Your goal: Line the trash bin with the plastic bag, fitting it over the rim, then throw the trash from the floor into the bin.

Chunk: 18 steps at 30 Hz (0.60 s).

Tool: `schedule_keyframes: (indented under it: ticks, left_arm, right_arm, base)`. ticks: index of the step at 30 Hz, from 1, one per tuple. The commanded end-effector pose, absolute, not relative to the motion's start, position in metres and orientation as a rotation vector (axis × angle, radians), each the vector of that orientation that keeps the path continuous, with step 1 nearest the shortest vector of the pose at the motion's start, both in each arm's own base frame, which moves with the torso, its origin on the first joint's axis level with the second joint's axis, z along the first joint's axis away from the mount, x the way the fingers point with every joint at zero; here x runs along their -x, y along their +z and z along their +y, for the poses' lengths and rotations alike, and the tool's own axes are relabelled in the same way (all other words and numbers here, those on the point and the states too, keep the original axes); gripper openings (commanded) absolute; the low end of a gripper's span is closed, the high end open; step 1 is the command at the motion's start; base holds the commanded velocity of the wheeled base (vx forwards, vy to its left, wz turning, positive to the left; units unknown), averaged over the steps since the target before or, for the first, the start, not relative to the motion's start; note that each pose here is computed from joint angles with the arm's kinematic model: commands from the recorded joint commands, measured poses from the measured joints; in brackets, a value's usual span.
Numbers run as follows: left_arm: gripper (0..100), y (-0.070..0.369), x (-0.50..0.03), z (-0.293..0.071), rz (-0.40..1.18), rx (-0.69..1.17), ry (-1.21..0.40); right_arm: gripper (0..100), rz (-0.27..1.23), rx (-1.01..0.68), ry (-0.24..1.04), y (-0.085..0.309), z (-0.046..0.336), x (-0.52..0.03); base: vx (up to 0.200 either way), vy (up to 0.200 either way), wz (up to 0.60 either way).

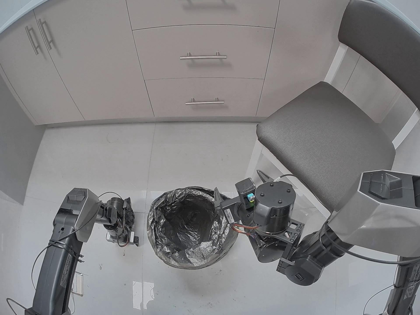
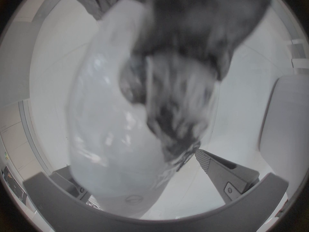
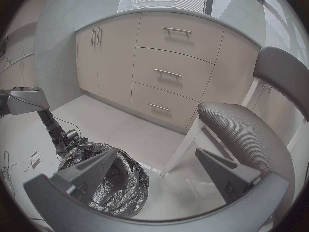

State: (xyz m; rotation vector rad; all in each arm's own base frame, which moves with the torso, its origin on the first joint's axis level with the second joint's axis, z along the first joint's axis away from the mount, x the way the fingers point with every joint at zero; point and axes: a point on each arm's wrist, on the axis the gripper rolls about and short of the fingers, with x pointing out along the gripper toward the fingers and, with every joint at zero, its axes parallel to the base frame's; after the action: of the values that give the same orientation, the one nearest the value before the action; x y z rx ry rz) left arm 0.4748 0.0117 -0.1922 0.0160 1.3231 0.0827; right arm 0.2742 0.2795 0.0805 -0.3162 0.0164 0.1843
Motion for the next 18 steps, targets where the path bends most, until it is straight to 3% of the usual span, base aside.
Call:
schedule_keyframes:
  ticks: [1,18]
  left_arm:
    - [100,-0.177,-0.48,0.012,1.293,-0.016,0.085]
    - [100,-0.172,-0.483,0.015,1.28,-0.119,0.02]
  right_arm:
    - [100,0.021,0.321,0.185,0.078,0.28,-0.275]
    - [100,0.006,0.309,0.183,0.078,0.283,-0.277]
  base:
    - [0.0,0.0,0.0]
    - [0.0,0.0,0.0]
